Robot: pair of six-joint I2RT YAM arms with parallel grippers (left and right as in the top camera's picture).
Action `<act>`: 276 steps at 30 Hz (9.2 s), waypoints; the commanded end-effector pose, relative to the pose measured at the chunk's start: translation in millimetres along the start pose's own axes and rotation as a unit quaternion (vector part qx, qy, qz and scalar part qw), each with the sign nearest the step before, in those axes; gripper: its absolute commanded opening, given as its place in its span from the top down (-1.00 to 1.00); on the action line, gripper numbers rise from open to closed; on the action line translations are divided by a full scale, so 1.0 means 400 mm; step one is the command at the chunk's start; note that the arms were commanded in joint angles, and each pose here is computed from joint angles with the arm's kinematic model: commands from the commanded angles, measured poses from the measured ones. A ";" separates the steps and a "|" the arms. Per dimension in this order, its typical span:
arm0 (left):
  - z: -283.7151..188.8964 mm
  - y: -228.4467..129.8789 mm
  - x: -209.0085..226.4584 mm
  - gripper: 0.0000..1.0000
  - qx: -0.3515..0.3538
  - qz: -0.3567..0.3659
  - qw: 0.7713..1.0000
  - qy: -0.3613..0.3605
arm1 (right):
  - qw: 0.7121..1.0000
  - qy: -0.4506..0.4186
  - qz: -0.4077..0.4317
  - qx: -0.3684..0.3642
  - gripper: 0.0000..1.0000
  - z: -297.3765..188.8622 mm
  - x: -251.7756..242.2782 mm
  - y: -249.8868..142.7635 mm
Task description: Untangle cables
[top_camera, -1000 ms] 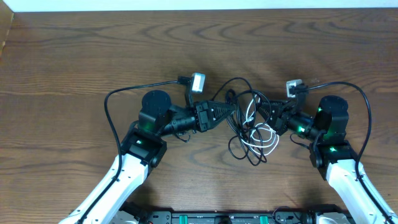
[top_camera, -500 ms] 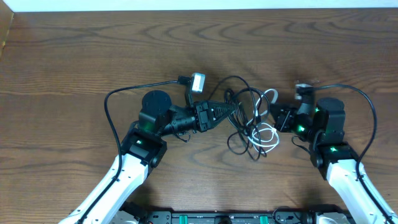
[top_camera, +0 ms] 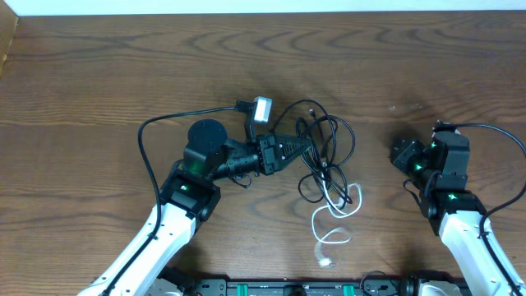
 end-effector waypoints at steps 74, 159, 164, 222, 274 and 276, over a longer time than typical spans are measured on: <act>-0.073 0.006 0.220 0.85 -0.214 -0.456 0.833 0.230 | 0.848 0.367 -0.326 0.201 -0.17 -0.058 0.291 -0.313; -0.176 -0.107 0.341 0.85 -0.245 -0.471 0.740 0.413 | 0.794 0.513 -0.125 0.300 -0.12 -0.235 0.343 -0.148; -0.168 -0.112 0.335 0.84 -0.227 -0.469 0.750 0.408 | 0.872 0.396 -0.120 0.261 -0.12 -0.122 0.290 -0.195; -0.132 0.161 0.110 0.85 -0.279 -0.011 0.924 0.260 | 0.776 0.469 -0.356 0.228 -0.31 -0.151 0.298 -0.308; -0.059 0.051 0.136 0.85 -0.175 -0.069 0.947 0.259 | 0.818 0.367 -0.395 0.201 0.20 -0.090 0.286 -0.354; -0.058 0.050 0.135 0.85 -0.173 -0.070 0.948 0.257 | 0.818 0.365 -0.394 0.204 0.20 -0.086 0.284 -0.357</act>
Point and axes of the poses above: each gripper's point midway between its finger pads, its own z axis out along the fingers, its own x axis along the line the jaws close on, y = z × x, the point moved 4 cm from there along -z, back along the fingers, and after that the axes turned 8 degrees about z, right-handed, at the moved point
